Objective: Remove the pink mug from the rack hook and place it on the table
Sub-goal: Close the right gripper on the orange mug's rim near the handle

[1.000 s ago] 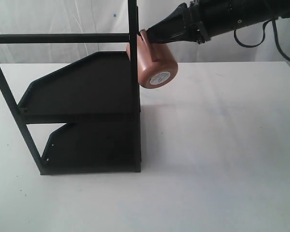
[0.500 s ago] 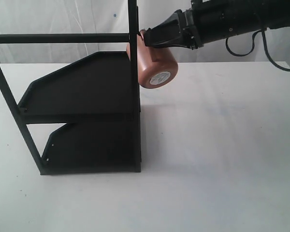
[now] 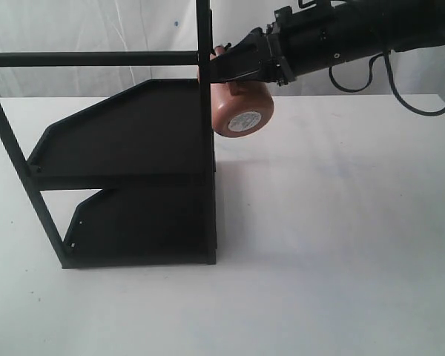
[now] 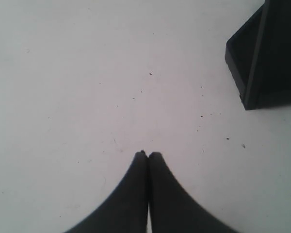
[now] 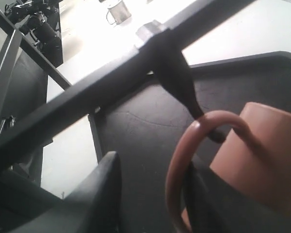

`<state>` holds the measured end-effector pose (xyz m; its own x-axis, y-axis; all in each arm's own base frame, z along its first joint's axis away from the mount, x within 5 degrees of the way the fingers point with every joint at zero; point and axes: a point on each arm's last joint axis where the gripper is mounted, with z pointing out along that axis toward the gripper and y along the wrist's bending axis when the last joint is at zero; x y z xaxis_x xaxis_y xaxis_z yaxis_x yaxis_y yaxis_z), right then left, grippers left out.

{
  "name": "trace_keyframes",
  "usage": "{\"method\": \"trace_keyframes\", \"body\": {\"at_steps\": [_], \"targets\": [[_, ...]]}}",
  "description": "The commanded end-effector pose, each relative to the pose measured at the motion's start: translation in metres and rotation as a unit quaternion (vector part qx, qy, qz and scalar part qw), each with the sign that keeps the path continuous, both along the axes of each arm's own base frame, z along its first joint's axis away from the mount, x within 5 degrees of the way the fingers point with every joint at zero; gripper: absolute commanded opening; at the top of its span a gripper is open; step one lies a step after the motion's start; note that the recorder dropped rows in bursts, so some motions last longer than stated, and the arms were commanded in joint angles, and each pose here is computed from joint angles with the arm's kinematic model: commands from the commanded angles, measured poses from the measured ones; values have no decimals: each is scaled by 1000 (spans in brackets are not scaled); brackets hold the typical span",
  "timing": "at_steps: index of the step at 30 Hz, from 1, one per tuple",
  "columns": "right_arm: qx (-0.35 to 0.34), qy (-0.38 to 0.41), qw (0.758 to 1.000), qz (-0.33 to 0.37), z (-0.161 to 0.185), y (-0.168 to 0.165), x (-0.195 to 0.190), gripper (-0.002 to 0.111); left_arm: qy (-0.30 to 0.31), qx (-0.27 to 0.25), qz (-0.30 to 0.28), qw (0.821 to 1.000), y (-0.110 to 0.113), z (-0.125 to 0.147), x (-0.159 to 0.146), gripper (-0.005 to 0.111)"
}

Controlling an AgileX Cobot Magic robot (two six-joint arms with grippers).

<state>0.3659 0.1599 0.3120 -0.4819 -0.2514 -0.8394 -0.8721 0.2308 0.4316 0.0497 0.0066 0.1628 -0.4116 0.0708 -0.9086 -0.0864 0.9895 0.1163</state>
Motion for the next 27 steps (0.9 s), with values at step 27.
{"method": "trace_keyframes", "body": {"at_steps": [27], "targets": [[-22,-13,1000,-3,-2,-1,1,0,-1,-2,0,1000,0,-1,0,0]]}}
